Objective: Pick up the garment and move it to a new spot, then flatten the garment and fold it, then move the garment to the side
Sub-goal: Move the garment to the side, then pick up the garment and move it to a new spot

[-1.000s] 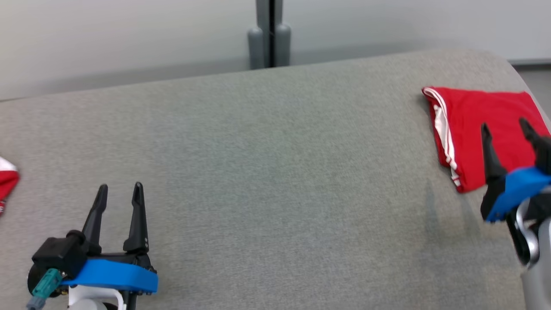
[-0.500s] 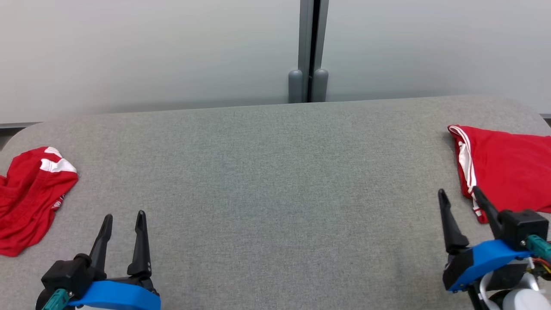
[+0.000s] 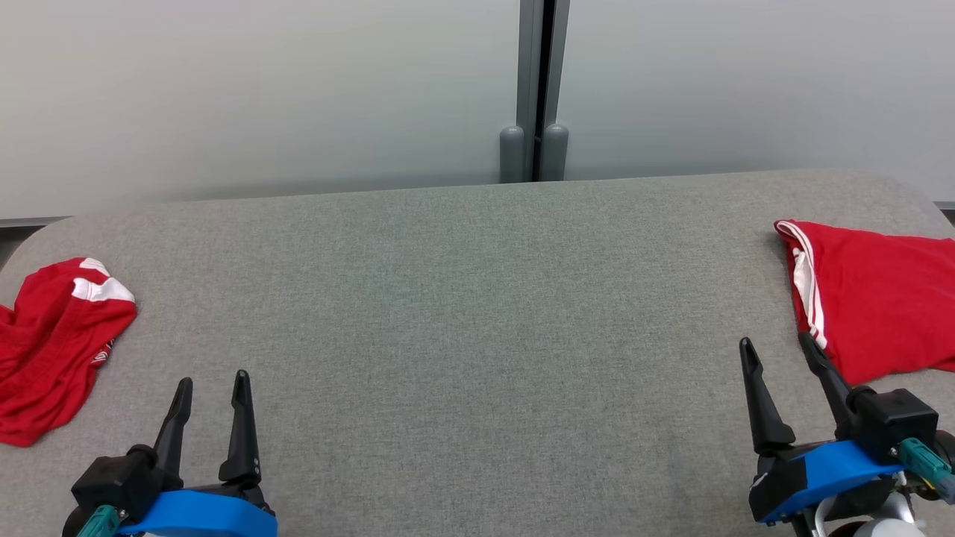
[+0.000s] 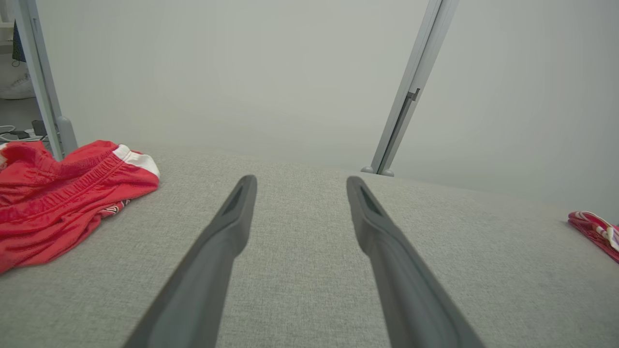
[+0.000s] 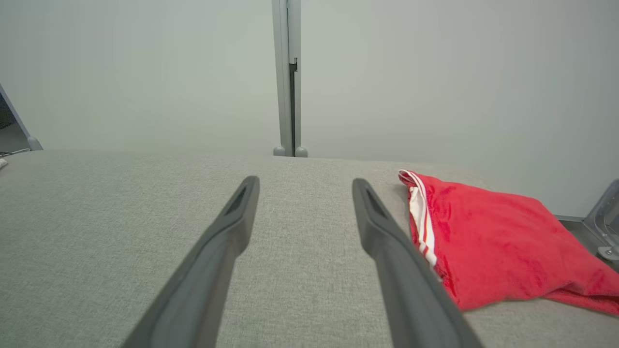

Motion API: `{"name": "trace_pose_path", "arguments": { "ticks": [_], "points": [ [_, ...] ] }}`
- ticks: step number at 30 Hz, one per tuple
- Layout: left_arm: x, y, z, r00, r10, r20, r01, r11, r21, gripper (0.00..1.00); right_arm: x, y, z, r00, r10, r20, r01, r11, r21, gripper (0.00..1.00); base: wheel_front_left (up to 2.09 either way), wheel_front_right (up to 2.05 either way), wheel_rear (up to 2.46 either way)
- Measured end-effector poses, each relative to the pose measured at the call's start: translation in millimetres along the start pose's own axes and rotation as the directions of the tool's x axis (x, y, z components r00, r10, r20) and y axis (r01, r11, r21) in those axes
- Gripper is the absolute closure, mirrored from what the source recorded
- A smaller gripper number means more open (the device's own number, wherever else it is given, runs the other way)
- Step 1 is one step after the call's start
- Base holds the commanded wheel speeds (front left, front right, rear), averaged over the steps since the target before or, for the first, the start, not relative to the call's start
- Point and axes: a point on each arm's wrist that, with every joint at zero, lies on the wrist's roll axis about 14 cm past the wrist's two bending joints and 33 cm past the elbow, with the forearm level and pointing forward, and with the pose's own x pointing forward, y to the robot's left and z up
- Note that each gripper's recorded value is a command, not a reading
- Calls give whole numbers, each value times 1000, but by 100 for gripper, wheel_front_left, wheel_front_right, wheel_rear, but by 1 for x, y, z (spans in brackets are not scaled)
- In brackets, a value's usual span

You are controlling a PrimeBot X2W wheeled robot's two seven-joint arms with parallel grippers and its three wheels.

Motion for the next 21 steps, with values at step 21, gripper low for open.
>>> {"name": "trace_pose_path", "arguments": {
  "ticks": [21],
  "points": [
    [-5, 8, -4, 999, 34, 1, -34, 999, -13, 0, -2, -7, -15, 999, -24, -27, 25, 999, 37, 0, 0, 0, 0]
  ]
}}
